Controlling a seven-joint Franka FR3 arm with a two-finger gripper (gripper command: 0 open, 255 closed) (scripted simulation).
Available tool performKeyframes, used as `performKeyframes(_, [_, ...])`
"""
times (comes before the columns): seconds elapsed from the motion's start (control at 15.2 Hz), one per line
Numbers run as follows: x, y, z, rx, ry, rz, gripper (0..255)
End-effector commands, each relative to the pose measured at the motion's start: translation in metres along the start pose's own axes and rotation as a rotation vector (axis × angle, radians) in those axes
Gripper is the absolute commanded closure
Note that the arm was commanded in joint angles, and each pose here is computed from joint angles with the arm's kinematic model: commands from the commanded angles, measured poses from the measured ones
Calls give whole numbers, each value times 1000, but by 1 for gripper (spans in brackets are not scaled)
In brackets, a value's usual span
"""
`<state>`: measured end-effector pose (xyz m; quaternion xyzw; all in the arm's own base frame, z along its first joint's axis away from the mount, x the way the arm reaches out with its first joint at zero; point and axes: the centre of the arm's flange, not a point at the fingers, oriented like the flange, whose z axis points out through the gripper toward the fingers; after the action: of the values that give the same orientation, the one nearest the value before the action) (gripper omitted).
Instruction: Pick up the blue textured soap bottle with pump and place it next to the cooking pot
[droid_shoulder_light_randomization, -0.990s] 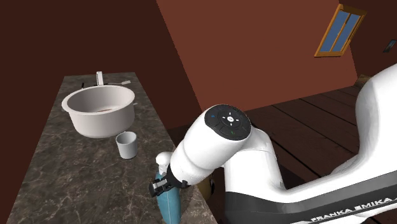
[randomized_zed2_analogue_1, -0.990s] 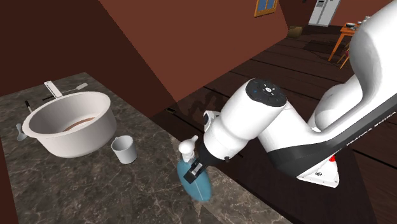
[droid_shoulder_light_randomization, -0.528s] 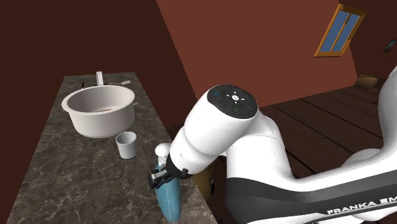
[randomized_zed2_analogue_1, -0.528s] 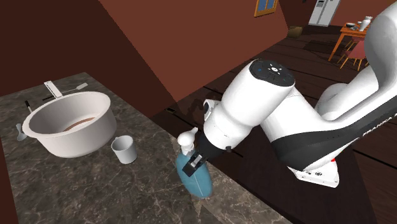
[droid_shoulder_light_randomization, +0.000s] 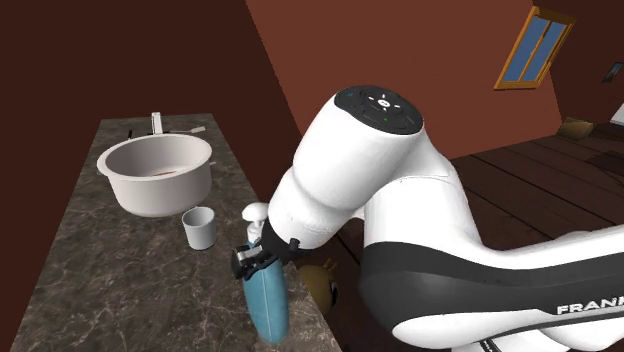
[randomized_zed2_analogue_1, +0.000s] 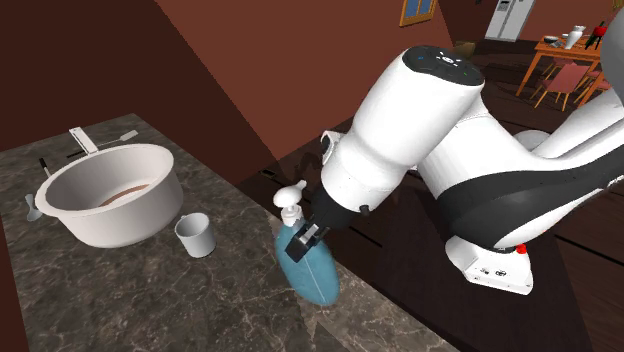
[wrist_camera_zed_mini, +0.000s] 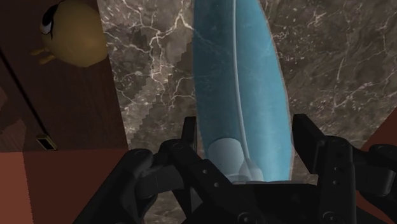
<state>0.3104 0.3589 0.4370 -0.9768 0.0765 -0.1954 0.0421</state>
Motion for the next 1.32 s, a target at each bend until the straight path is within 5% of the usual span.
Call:
performKeyframes(0.0, [4, -2, -9, 0, 0, 0, 255])
performKeyframes(1.25, [41, -13, -102, 0, 0, 0, 255])
